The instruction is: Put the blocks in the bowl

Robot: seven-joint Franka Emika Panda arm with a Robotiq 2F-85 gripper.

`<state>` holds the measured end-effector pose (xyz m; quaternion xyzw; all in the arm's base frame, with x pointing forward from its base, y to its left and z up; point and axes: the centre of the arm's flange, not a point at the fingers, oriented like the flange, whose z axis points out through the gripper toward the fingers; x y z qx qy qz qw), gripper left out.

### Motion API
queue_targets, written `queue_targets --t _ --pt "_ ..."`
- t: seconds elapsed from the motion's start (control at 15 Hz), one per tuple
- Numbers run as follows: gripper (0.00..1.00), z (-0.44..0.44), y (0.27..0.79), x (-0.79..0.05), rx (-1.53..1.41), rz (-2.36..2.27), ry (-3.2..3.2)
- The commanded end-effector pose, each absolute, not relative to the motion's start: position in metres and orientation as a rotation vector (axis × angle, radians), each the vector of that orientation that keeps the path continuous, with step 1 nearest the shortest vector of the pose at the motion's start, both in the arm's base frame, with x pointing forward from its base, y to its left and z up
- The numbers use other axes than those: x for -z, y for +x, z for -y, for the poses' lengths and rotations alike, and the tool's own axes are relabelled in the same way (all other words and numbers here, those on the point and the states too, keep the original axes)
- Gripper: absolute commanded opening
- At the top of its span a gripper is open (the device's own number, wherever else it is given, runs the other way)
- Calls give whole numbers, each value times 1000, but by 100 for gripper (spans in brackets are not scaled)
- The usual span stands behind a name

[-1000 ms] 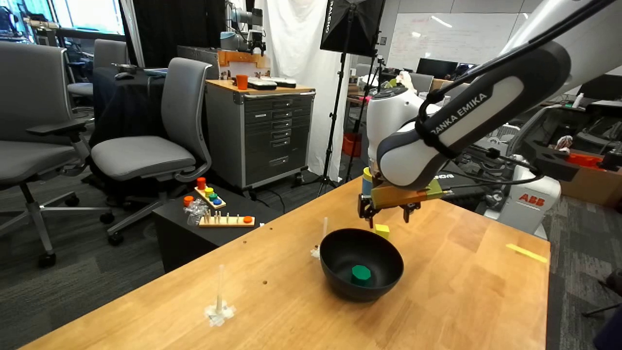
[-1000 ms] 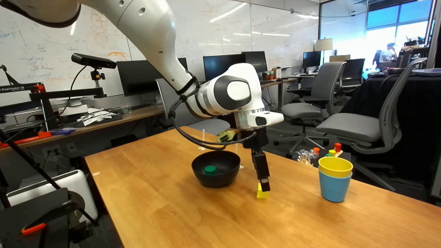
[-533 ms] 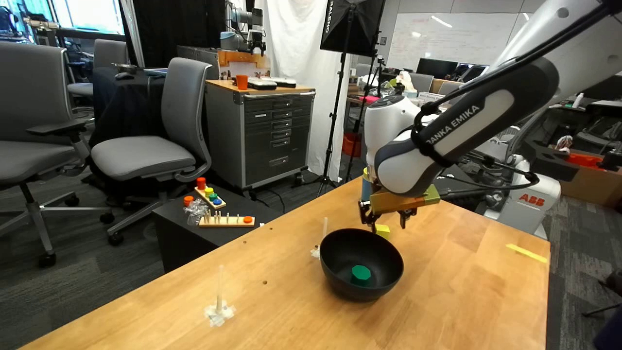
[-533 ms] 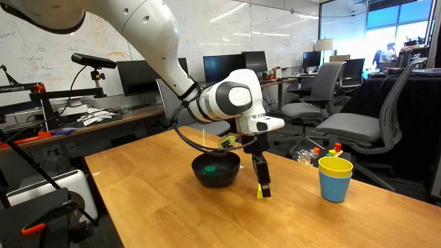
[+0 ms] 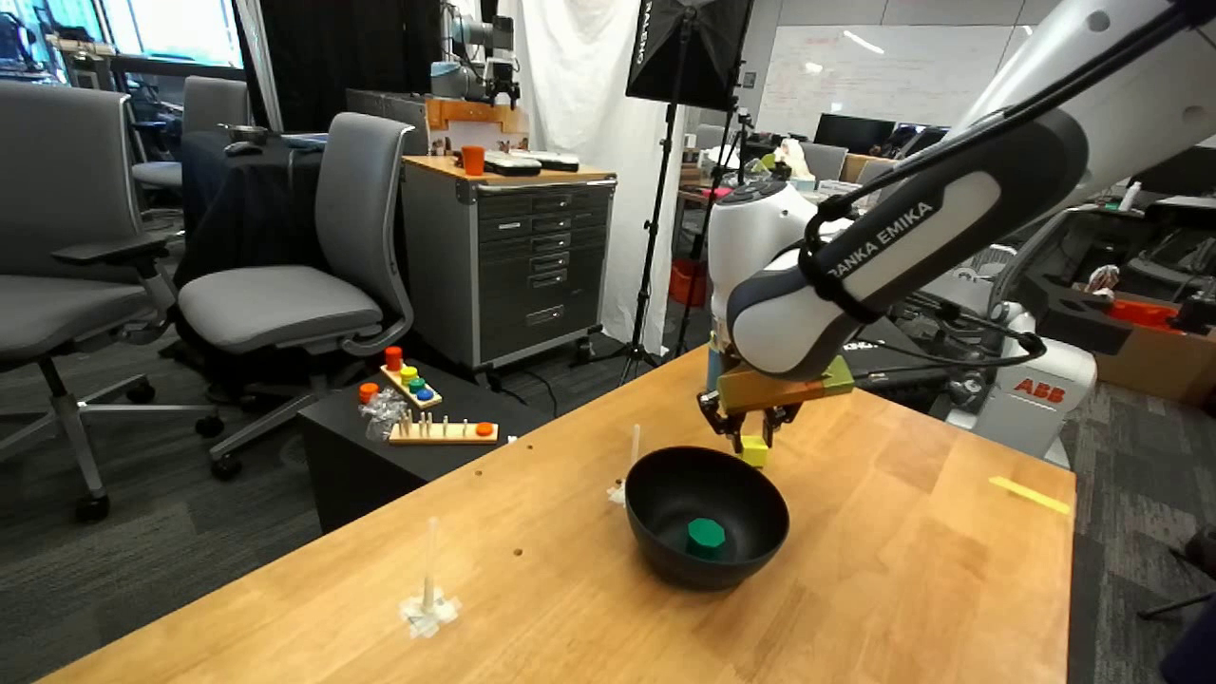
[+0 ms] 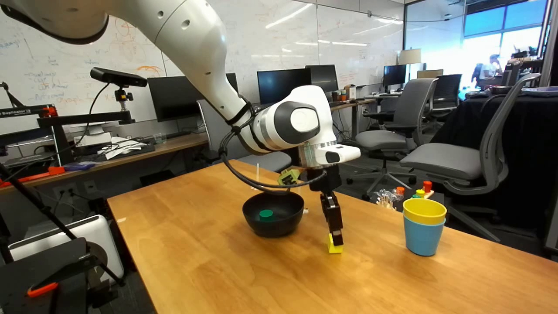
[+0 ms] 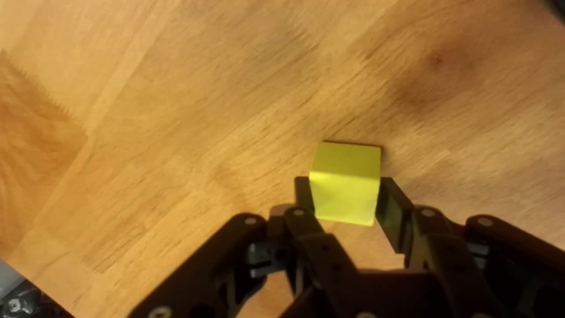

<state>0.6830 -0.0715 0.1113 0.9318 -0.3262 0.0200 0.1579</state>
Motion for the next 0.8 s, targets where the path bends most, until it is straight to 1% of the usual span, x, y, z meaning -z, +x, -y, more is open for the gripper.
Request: queue_targets --t 0.0,0.33,0.73 --pt "16 67 690 -117 -69 908 2677" --pt "16 49 689 -142 -116 891 2713" --pt "16 8 684 -215 -250 795 2833"
